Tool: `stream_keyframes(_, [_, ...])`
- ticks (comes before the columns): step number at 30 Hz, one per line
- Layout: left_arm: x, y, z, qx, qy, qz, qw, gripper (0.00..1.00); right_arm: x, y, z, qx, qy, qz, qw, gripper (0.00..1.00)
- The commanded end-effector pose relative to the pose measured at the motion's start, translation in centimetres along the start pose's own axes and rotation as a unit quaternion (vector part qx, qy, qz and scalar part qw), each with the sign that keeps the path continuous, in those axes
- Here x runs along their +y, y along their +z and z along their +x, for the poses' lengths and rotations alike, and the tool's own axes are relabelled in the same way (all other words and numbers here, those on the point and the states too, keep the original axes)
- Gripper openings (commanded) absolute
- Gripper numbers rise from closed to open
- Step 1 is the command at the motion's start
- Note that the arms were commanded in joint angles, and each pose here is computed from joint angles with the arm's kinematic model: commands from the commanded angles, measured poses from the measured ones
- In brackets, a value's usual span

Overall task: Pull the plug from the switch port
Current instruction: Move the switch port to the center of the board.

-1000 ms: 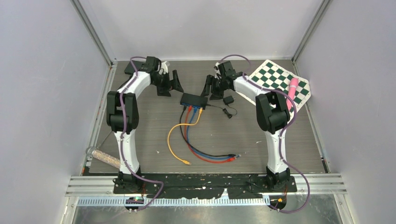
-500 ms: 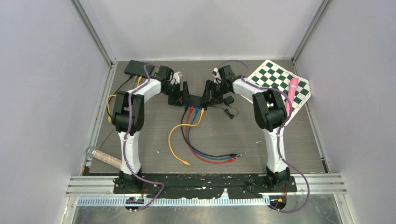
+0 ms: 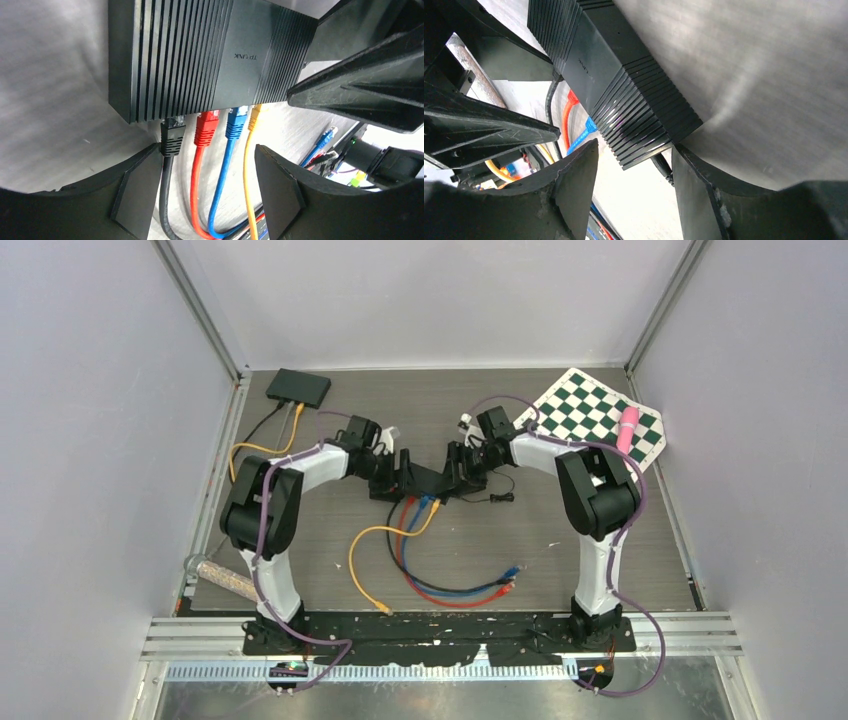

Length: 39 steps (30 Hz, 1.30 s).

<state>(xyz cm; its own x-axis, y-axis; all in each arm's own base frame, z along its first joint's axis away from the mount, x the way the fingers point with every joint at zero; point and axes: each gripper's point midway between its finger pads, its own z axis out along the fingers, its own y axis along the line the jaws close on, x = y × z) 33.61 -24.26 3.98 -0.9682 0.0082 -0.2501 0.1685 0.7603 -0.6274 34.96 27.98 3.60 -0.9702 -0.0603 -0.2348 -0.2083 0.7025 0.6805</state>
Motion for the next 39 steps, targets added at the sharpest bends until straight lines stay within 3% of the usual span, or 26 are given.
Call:
stream_keyframes(1, [-2.2, -0.8, 1.7, -0.022, 0.017, 0.002, 1.000, 0.69, -0.8, -1.2, 2.7, 0.004, -0.014, 0.027, 1.000, 0.62])
stream_keyframes(9, [0.9, -3.7, 3.8, -0.034, 0.033, -0.109, 0.993, 0.79, -1.5, -4.1, 3.2, -0.026, -0.042, 0.086, 0.995, 0.67])
stream_keyframes(15, [1.2, -7.6, -0.2, -0.085, 0.072, -0.182, 0.977, 0.89, 0.4, -8.1, 0.6, -0.102, -0.088, 0.119, 0.984, 0.74])
stream_keyframes(20, [0.6, -8.5, -3.5, -0.104, 0.071, -0.171, 0.977, 0.93, -1.6, -11.6, -0.7, -0.165, -0.094, 0.210, 0.959, 0.79])
stream_keyframes(25, [0.0, -7.9, -4.2, -0.095, 0.066, -0.146, 0.982, 0.93, -4.9, -12.1, -1.8, -0.142, -0.072, 0.276, 0.948, 0.79])
stream_keyframes(34, [0.8, -8.2, -0.5, -0.097, 0.040, -0.134, 0.985, 0.92, -7.3, -12.8, -9.2, -0.158, -0.083, 0.382, 0.907, 0.86])
stream_keyframes(39, [1.0, -9.0, 1.1, -0.101, 0.038, -0.138, 0.985, 0.92, -7.7, -10.4, -10.6, -0.102, -0.139, 0.361, 0.917, 0.89])
